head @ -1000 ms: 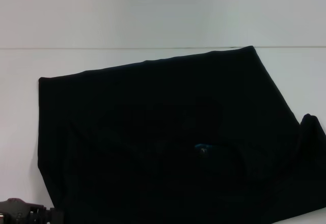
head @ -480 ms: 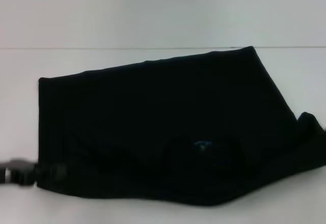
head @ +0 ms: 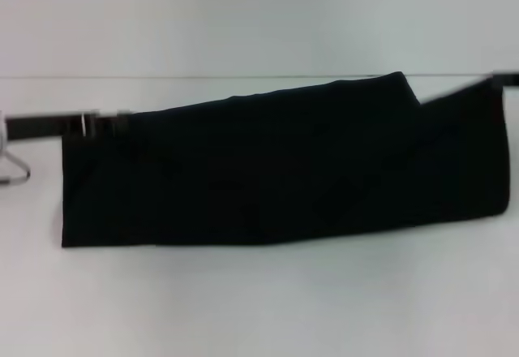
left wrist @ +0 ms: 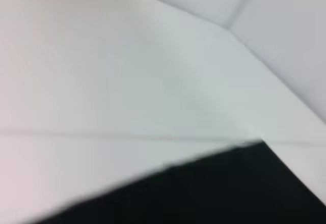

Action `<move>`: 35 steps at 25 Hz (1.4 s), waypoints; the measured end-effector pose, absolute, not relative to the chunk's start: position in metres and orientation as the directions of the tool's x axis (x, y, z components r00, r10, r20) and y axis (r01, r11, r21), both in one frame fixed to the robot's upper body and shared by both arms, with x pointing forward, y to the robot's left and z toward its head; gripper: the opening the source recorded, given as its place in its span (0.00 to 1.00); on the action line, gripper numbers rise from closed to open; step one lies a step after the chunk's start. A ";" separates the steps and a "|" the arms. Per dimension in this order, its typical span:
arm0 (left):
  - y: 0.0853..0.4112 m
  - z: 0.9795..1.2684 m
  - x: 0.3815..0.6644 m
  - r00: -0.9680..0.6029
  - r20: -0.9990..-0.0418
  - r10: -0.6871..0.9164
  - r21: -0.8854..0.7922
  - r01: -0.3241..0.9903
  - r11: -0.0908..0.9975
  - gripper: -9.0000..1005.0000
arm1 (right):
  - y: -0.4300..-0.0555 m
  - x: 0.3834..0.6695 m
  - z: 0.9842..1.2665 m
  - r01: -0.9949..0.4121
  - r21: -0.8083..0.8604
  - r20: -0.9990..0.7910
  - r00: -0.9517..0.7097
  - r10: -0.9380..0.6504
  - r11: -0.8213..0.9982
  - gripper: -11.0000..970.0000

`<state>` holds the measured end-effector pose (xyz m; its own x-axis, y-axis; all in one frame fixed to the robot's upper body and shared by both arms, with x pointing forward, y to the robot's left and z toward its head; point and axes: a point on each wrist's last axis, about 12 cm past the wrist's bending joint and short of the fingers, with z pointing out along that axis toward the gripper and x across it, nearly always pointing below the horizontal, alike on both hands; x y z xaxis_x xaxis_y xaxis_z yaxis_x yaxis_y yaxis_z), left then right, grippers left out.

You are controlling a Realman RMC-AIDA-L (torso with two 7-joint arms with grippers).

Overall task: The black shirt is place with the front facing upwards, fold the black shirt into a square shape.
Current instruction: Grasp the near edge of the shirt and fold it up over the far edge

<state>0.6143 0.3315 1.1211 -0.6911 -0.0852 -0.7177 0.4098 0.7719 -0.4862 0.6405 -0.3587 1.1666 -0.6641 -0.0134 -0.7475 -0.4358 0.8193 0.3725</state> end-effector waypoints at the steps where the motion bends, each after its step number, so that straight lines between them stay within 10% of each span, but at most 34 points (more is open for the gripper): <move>1: 0.331 1.122 0.620 -0.685 -0.723 -0.092 -0.473 0.394 0.788 0.06 | -0.352 0.650 1.169 -0.433 0.349 -0.754 -0.656 -0.025 0.831 0.02; 10: 0.320 1.122 0.654 -0.625 -0.775 -0.092 -0.327 0.272 0.905 0.06 | -0.291 0.703 1.178 -0.384 0.205 -0.791 -0.607 -0.079 0.900 0.02; 35: 0.331 1.108 0.658 -0.573 -0.812 -0.112 -0.213 0.113 0.971 0.07 | -0.265 0.718 1.173 -0.362 0.125 -0.822 -0.560 -0.108 0.924 0.04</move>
<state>0.6578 0.3310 1.1079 -0.5727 -0.1115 -0.8122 0.1126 0.9706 -0.2127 0.7181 -0.2645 1.1728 -0.5596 -0.1081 -0.8217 -0.3615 0.9240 0.1246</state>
